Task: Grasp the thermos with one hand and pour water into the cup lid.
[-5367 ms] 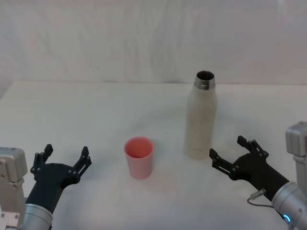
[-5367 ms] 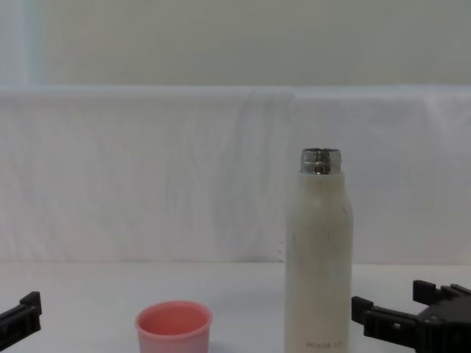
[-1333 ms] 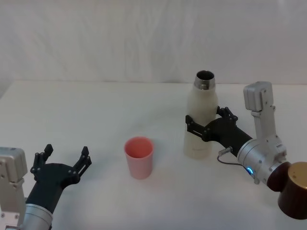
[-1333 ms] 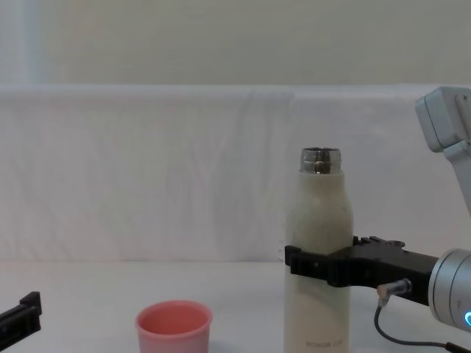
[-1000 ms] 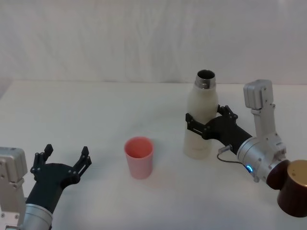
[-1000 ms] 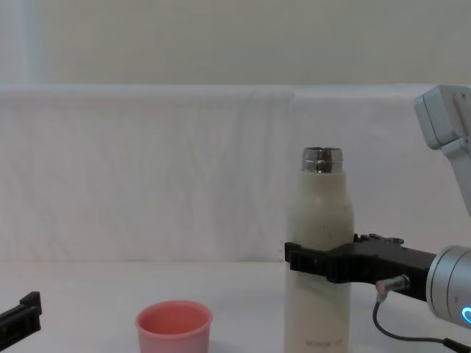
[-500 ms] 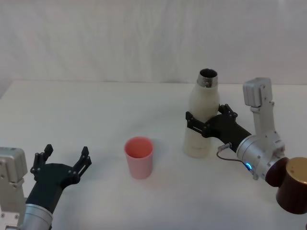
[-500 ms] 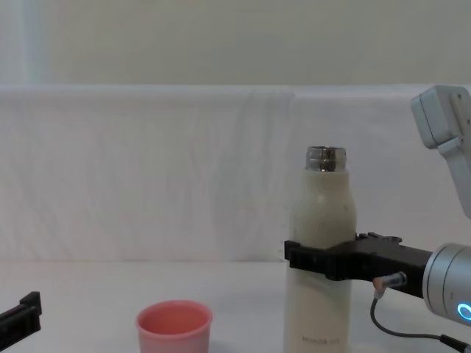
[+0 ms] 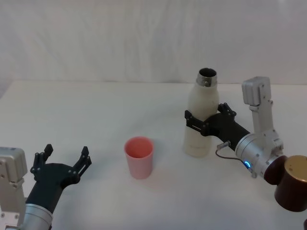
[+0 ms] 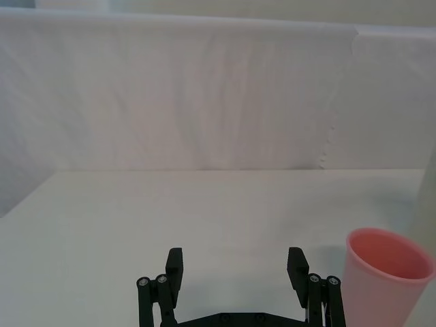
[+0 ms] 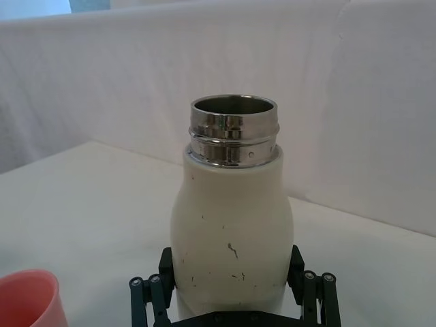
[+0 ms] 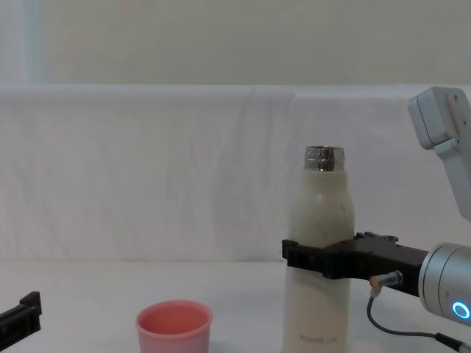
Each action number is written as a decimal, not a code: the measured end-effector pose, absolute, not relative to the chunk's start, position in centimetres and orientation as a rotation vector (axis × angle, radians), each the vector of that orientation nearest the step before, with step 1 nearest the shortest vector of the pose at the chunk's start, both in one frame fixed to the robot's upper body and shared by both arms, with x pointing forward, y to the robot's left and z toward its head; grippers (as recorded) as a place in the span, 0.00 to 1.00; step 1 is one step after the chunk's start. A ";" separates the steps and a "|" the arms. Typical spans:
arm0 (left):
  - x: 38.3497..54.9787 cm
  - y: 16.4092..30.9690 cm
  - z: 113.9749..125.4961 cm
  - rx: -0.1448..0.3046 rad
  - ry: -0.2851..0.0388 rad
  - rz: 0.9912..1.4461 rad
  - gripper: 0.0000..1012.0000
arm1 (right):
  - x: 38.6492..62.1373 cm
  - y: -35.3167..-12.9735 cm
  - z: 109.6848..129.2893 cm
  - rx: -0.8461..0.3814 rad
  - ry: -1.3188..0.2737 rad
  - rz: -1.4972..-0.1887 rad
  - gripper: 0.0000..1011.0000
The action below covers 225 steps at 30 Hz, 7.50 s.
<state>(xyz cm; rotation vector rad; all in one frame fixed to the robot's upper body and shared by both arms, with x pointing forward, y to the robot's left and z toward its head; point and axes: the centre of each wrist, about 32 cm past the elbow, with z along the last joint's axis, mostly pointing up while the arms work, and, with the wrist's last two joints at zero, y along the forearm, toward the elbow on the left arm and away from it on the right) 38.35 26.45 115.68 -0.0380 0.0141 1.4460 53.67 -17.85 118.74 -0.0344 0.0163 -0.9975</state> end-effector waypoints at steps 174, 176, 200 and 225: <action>38.4 26.5 115.7 -0.038 0.014 1.446 0.99 | 49.9 -10.6 121.3 -0.873 -1.038 -0.802 0.95; 38.4 26.5 115.7 -0.038 0.014 1.446 0.99 | 49.8 -10.6 121.2 -0.879 -1.044 -0.800 0.95; 38.4 26.5 115.7 -0.038 0.014 1.446 0.99 | 49.6 -10.2 121.2 -0.922 -1.094 -0.784 0.95; 38.4 26.5 115.7 -0.038 0.014 1.446 0.99 | 49.4 -10.0 121.1 -0.949 -1.126 -0.774 0.95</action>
